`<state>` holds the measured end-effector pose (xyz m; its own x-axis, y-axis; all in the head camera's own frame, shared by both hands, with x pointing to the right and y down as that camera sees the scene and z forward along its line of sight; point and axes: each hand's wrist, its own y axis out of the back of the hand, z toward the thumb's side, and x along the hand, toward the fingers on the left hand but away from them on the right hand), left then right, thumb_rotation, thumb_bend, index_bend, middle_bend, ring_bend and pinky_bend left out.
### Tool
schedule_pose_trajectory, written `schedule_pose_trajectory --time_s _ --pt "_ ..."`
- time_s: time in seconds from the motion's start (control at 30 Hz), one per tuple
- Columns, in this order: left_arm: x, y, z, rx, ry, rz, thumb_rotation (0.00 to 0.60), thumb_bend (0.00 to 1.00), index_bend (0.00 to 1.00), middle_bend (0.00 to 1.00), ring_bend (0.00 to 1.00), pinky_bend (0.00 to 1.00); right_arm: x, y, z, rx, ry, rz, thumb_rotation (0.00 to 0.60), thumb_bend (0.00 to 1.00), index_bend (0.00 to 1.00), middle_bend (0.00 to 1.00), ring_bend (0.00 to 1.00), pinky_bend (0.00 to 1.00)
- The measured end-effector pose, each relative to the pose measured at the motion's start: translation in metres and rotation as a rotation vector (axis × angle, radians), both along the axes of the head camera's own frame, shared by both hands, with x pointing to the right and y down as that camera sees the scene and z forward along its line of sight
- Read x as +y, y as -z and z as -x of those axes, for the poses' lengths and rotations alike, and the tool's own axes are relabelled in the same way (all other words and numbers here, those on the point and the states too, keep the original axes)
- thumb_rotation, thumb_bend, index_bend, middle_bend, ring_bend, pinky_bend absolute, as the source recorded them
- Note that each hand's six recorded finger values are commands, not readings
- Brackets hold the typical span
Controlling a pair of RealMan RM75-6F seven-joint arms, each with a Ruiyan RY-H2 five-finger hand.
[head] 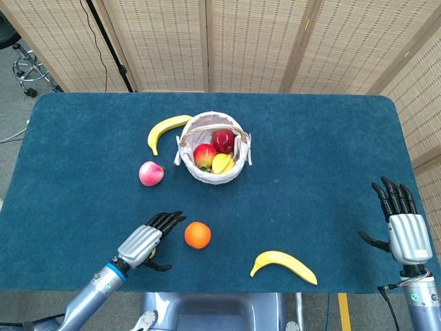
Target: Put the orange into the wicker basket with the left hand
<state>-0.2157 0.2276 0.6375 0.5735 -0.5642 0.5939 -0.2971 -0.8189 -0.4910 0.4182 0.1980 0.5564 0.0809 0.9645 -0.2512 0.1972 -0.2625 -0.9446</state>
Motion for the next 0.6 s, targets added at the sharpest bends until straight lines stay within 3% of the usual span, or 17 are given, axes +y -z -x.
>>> schedule_pose_trajectory --time_s 0.27,0.4,0.5,0.6 --pt "-0.003 -0.035 -0.020 -0.008 -0.033 0.060 0.600 0.15 0.00 0.00 0.00 0.00 0.001 0.009 -0.004 -0.008 -0.012 -0.020 0.600 0.00 0.00 0.00 0.00 0.00" --pt "-0.005 -0.050 -0.028 -0.018 -0.038 0.071 0.600 0.22 0.01 0.00 0.00 0.00 0.001 0.011 -0.005 -0.012 -0.011 -0.026 0.600 0.00 0.00 0.00 0.00 0.00" --pt "-0.007 -0.058 -0.032 -0.018 -0.035 0.076 0.600 0.32 0.16 0.06 0.07 0.11 0.001 0.014 -0.004 -0.016 -0.007 -0.033 0.600 0.00 0.00 0.00 0.00 0.00" --pt "-0.011 -0.061 -0.036 -0.013 -0.019 0.043 0.600 0.41 0.38 0.27 0.26 0.31 0.002 0.016 -0.003 -0.020 -0.004 -0.038 0.600 0.00 0.00 0.00 0.00 0.00"
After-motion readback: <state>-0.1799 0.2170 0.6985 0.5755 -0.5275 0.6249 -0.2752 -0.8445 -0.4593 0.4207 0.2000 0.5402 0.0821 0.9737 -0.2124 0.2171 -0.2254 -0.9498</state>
